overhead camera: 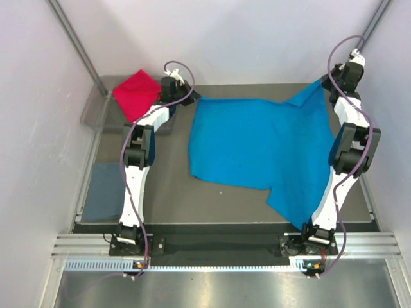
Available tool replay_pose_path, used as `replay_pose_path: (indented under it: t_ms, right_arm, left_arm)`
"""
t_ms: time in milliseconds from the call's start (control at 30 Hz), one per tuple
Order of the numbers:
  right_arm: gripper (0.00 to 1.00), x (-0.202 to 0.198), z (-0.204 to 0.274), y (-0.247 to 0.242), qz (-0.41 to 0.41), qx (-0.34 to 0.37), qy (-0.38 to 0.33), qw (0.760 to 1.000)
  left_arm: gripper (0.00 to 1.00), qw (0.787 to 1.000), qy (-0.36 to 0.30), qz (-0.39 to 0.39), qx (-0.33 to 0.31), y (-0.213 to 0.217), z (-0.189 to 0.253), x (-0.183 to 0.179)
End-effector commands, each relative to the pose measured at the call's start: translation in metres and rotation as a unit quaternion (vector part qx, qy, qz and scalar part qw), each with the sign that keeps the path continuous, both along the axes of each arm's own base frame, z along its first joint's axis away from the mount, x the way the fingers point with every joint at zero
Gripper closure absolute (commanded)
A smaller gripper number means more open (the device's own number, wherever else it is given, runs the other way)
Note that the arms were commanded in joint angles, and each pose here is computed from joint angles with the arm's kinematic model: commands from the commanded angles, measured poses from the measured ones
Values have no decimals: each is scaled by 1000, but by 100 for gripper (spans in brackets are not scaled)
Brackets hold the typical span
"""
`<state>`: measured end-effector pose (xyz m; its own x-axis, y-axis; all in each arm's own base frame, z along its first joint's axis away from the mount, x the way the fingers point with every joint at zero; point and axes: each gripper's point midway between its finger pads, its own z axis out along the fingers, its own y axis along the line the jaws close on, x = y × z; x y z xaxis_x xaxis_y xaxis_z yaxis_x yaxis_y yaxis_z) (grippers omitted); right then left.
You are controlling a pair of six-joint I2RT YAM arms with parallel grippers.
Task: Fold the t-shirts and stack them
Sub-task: Flatten the tshirt out, then fold the tshirt
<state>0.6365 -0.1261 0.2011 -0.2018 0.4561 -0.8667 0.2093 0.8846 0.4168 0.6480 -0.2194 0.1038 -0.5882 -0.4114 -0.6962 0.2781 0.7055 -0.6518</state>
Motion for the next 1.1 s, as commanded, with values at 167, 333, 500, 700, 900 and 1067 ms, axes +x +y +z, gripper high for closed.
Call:
replay_pose_path:
  t_ms: [167, 333, 500, 700, 900, 1067]
  right_arm:
    - [100, -11, 39, 1, -5, -18, -25, 1000]
    - [100, -38, 45, 1, -20, -18, 0, 1000]
    - [100, -76, 41, -1, -75, 32, 43, 996]
    - [100, -121, 27, -3, -117, 58, 123, 984]
    - [100, -178, 4, -18, -143, 47, 188, 971]
    - [100, -202, -10, -21, -150, 54, 200, 967]
  left_arm:
    - [100, 999, -51, -10, -13, 0, 57, -1]
    - [100, 999, -36, -19, -10, -1, 57, -6]
    - [100, 1000, 7, -19, 6, 3, 44, -20]
    - [100, 995, 99, 10, 8, 14, 34, -45]
    - [100, 986, 165, 6, 20, 17, 28, -73]
    - [100, 982, 182, -4, 44, 22, 23, -90]
